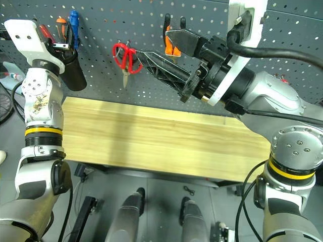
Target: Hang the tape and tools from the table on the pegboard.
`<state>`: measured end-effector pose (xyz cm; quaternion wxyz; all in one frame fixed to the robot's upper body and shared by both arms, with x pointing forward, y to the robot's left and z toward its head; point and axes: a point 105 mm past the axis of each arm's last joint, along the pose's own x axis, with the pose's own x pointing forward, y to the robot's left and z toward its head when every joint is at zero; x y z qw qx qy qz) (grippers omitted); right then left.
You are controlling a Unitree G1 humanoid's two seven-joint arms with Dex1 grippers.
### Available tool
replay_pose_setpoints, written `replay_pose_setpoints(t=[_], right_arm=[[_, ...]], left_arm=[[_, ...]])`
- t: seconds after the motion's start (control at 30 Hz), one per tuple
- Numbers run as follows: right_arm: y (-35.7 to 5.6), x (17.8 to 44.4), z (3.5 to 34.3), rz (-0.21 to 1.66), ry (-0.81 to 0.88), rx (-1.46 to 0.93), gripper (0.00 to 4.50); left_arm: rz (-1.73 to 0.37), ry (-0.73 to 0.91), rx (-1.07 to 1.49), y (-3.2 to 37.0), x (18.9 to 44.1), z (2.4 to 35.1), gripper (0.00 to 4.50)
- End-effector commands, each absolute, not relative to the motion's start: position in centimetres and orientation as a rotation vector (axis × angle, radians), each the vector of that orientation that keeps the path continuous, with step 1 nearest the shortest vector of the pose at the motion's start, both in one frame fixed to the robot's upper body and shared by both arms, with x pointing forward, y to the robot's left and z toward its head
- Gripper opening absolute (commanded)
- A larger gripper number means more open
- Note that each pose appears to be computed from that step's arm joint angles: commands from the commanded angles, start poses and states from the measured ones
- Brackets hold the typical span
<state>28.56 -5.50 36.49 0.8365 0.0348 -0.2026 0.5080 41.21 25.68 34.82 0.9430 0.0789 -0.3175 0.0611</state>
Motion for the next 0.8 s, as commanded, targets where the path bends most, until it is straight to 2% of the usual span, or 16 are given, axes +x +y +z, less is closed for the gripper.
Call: replay_pose_setpoints(t=[0.03, 0.13, 0.37, 0.57, 0.7, 0.8], right_arm=[[-4.7, 32.3, 34.9, 1.039, -0.41, 0.024, 4.5], [-4.7, 32.7, 34.6, 1.044, -0.419, -0.008, 4.5], [-6.7, 32.0, 32.0, 1.034, -0.34, -0.084, 4.5], [-7.7, 29.9, 26.1, 1.008, -0.171, -0.138, 4.5], [-8.4, 29.2, 22.1, 0.944, -0.076, -0.161, 4.5], [-9.5, 29.3, 19.4, 0.866, 0.002, -0.184, 4.5]], left_arm=[[0.117, -0.719, 0.156, 25.4, 39.4, 36.7, 4.44], [0.035, -0.695, 0.156, 24.3, 38.5, 36.4, 4.44], [-0.465, -0.467, 0.16, 17.6, 35.4, 33.6, 4.44], [-0.822, -0.124, 0.146, 11.4, 31.4, 25.1, 4.44], [-0.931, 0.054, 0.14, 9.1, 29.6, 19.6, 4.44], [-0.943, 0.144, 0.146, 8.7, 29.4, 16.4, 4.44]])
